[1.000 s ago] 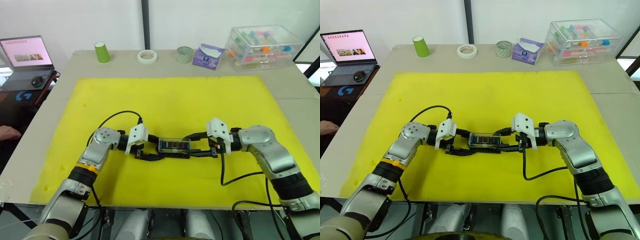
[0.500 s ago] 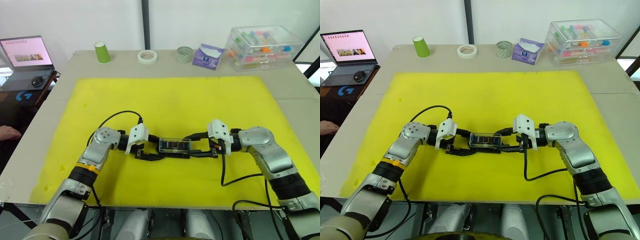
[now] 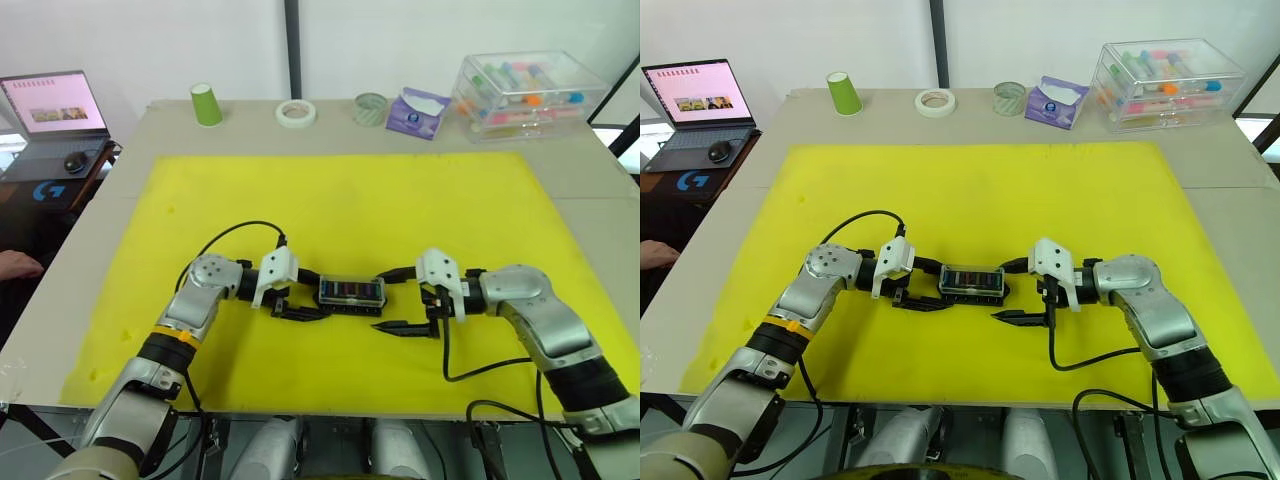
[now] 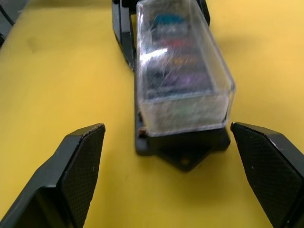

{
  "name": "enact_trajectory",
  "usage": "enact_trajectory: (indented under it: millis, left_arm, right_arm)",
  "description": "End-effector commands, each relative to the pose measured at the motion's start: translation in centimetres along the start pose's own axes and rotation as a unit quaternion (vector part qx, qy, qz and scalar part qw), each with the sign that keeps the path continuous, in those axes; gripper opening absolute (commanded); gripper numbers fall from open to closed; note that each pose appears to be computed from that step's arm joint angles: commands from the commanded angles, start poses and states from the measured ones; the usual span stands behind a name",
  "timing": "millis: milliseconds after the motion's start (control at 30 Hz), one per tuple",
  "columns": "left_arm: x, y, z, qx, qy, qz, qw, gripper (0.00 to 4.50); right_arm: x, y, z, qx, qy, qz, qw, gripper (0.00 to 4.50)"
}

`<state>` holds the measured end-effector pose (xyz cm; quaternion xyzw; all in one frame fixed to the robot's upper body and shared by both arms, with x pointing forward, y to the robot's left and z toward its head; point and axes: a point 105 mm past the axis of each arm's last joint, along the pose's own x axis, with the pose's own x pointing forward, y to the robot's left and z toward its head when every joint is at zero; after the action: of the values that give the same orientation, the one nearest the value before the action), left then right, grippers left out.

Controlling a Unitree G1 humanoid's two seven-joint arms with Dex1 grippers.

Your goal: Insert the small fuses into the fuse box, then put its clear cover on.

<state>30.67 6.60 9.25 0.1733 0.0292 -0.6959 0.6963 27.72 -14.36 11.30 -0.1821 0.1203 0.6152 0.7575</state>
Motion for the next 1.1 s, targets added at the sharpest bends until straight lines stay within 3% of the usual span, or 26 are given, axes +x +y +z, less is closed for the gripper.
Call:
enact_trajectory:
  millis: [33, 200, 300, 500, 667, 867, 1000, 1100]
  left_arm:
    - [-0.3, 0.5, 0.5, 0.013, -0.003, 0.01, 1.0, 2.72]
    - [-0.4, 0.4, 0.3, 0.011, -0.003, 0.012, 1.0, 2.72]
    - [-0.4, 0.4, 0.2, 0.013, -0.002, 0.014, 1.0, 2.72]
    - [-0.3, 0.4, 0.2, 0.015, -0.001, 0.012, 1.0, 2.72]
    - [-0.3, 0.5, 0.2, 0.017, -0.001, 0.012, 1.0, 2.72]
    - [-0.3, 0.5, 0.3, 0.017, -0.003, 0.013, 1.0, 2.72]
    - [-0.3, 0.5, 0.3, 0.016, -0.002, 0.013, 1.0, 2.72]
    - [-0.2, 0.4, 0.4, 0.015, -0.003, 0.012, 1.0, 2.72]
  right_arm:
    - [-1.8, -0.2, 3.5, -0.036, -0.034, -0.025, 0.998, 4.48]
    - [-2.6, 0.2, 8.2, -0.043, -0.091, -0.044, 0.994, 4.48]
    - [-1.5, 0.2, 10.2, -0.074, -0.087, -0.047, 0.992, 3.95]
    - [1.8, 1.6, 10.5, -0.105, -0.048, -0.015, 0.993, 1.79]
    - [2.4, 1.5, 11.8, -0.122, -0.073, -0.023, 0.99, 0.03]
    - [3.0, 1.2, 11.7, -0.136, -0.058, -0.026, 0.989, 0.03]
    - [4.7, -0.5, 6.0, -0.078, 0.069, -0.053, 0.993, 0.03]
    - [5.5, -0.9, 3.9, -0.049, 0.1, -0.057, 0.992, 0.03]
